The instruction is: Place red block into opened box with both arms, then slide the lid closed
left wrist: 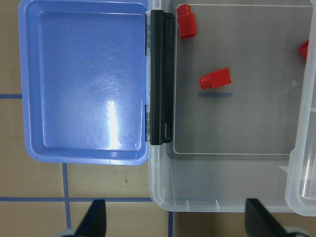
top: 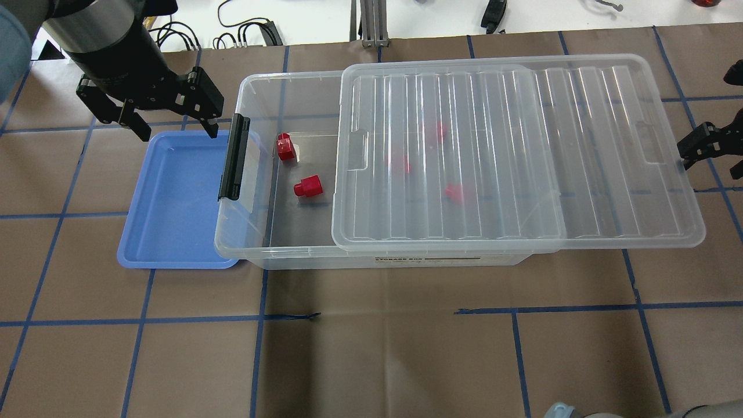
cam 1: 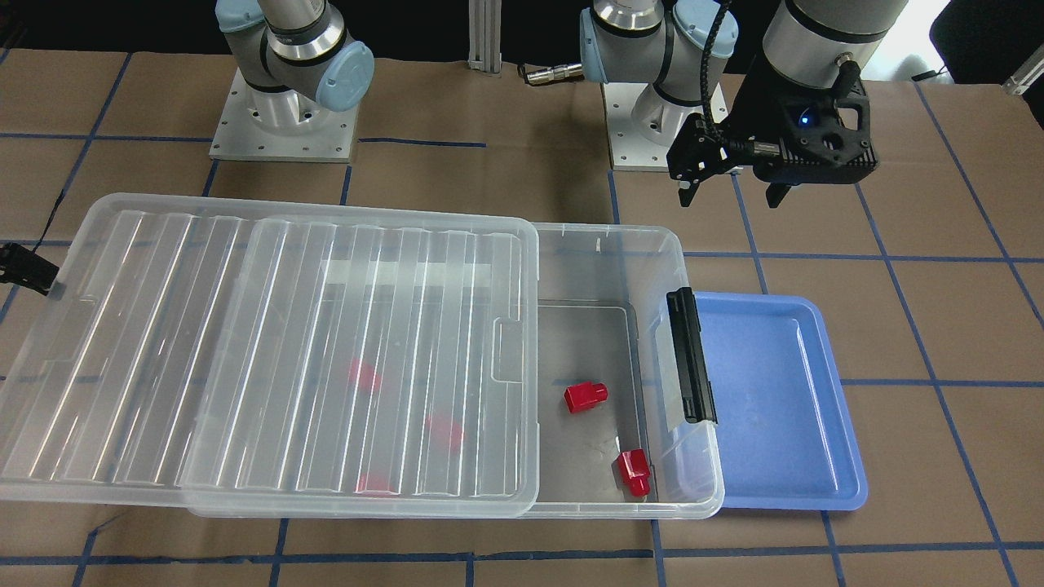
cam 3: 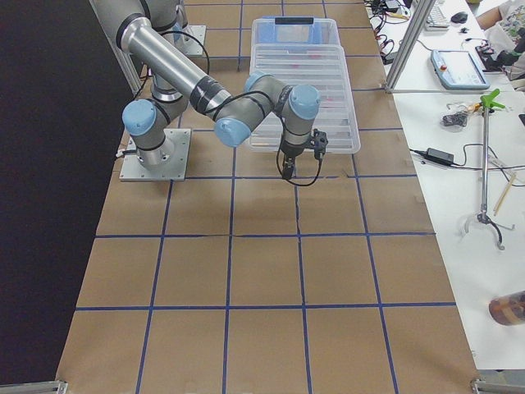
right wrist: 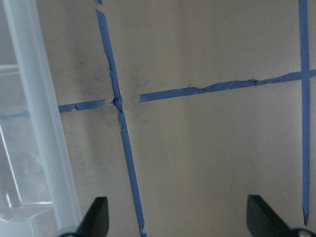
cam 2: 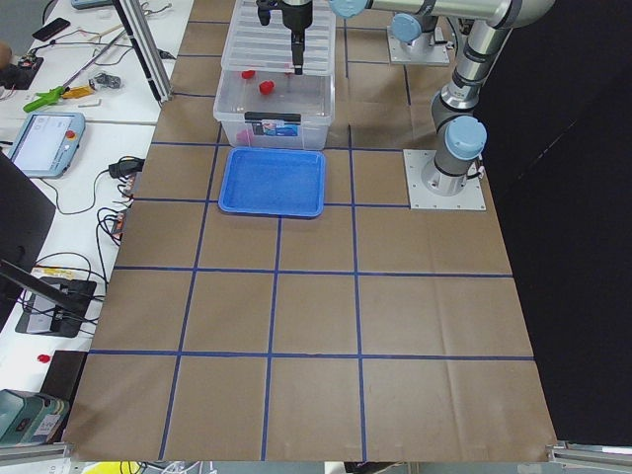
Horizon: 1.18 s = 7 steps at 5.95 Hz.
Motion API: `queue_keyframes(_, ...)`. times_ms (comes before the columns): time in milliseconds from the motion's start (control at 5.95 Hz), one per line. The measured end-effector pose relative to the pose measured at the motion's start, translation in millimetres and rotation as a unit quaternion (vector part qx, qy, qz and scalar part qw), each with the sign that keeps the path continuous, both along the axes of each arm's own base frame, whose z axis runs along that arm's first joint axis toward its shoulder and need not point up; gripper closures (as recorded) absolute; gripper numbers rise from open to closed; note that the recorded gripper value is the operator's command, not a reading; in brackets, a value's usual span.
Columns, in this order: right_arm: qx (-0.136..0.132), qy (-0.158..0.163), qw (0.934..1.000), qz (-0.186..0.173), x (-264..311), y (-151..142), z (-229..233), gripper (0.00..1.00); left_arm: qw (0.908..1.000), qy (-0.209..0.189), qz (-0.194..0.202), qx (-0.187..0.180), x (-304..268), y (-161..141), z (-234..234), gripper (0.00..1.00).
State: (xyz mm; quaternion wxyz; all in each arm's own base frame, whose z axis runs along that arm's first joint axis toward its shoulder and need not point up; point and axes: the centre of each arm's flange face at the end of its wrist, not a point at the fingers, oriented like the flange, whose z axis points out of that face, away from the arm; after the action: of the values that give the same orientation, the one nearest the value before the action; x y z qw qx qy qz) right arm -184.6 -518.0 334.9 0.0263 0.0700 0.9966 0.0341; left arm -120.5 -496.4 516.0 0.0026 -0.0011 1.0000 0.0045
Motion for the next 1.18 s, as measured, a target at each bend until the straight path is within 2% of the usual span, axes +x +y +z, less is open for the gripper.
queue_keyframes(1176,-0.011,-0.002,0.9986,0.051,94,-18,11,0.0,1.0,-0.001,-0.002,-0.002,0,2,1,0.02)
